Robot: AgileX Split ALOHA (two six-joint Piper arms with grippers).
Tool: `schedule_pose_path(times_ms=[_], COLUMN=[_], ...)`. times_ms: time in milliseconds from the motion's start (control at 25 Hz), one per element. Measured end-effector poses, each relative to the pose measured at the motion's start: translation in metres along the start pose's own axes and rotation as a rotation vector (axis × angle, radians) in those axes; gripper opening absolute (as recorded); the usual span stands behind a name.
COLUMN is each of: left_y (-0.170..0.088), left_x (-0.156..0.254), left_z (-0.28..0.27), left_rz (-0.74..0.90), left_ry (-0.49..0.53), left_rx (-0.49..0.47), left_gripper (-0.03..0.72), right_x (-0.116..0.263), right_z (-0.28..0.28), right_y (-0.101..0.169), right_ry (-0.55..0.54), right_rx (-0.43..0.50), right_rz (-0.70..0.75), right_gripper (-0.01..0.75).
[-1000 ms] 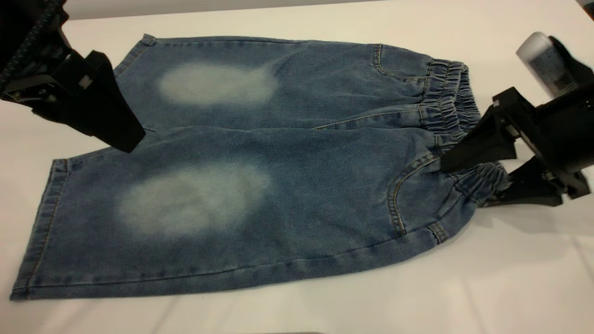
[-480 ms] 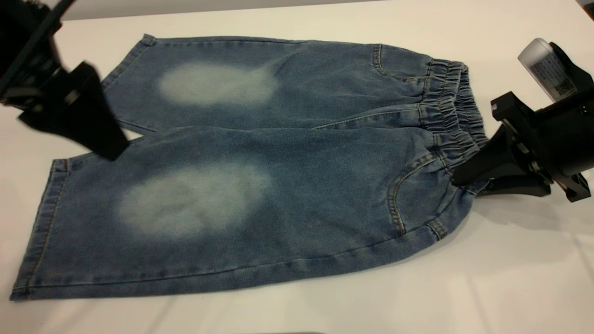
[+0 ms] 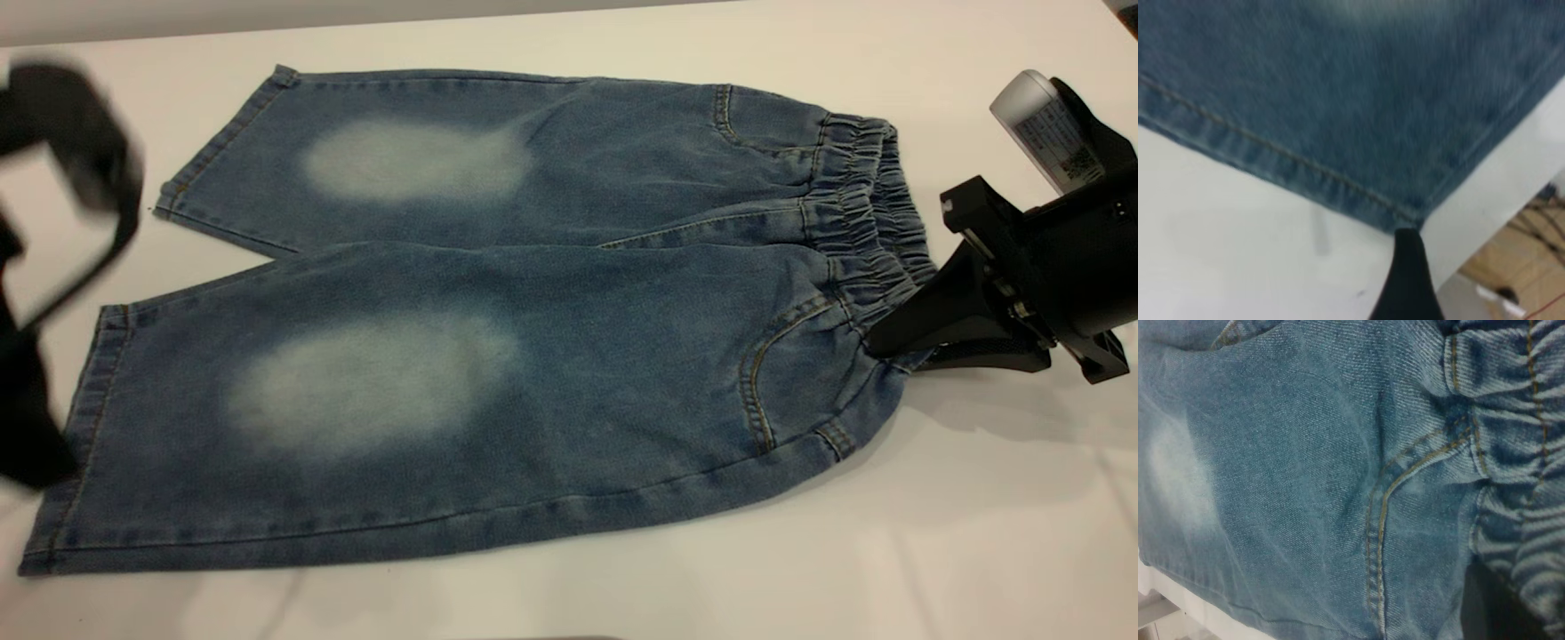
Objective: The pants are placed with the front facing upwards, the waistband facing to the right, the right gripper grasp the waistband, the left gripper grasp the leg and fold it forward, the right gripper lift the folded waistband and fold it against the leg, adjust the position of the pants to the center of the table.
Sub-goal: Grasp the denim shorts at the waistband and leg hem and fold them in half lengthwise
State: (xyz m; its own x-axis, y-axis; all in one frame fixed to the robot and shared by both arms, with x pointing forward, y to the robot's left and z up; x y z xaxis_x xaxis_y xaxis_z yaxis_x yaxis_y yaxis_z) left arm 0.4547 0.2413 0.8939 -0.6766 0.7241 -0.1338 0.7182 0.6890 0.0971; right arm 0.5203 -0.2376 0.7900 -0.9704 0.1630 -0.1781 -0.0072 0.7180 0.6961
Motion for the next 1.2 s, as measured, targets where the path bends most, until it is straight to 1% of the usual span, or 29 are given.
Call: schedule_pose_path(times_ms=[120,320,480,560,760,1040,1200], left_y=[-0.007,-0.015,-0.015,-0.015,-0.019,-0.019,-0.019], left_x=[0.015,0.028,0.028,0.028,0.033,0.030,0.030], left_z=[0.011,0.022,0.025,0.030,0.049,0.066,0.070], left_rz=[0.039,0.063,0.103,0.113,0.120,0.127,0.187], left_ry=[0.012,-0.037,-0.065,-0.053,0.014,-0.002,0.002], left_rx=[-0.011,-0.039,-0.063,-0.057,-0.008,-0.002,-0.002], left_gripper=[0.515,0.515,0.499,0.488,0.481,0.480,0.480], right_x=[0.000,0.000,0.000,0.000,0.000,0.000,0.000], right_z=[0.000,0.000,0.000,0.000,0.000,0.000,0.000], right_y=[0.000,0.000,0.000,0.000,0.000,0.001,0.001], right_ry=[0.000,0.000,-0.001,-0.001,-0.002,-0.002,-0.002], right_rx=[0.000,-0.001,-0.002,-0.002,-0.004,-0.005,-0.005], right_rz=[-0.001,-0.001,0.000,0.001,0.001,0.001,0.001], right_gripper=[0.040,0.041,0.042,0.043,0.045,0.050,0.050])
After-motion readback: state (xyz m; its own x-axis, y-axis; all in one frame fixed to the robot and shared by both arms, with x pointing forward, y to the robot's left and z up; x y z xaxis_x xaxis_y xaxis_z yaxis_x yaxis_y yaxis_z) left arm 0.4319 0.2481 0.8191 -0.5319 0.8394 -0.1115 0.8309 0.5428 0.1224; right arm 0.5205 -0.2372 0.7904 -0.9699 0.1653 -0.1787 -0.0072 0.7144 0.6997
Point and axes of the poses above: a point on each arm's last joint axis where the gripper is mounted, z pointing out along that axis toward the gripper, y along the wrist's bending axis when the last joint is at zero, x = y × z, the point moved 2 cm from there along z, pointing out along that axis toward the gripper, and after that the axes turned 6 degrees about -z, right-handed, at the moved point
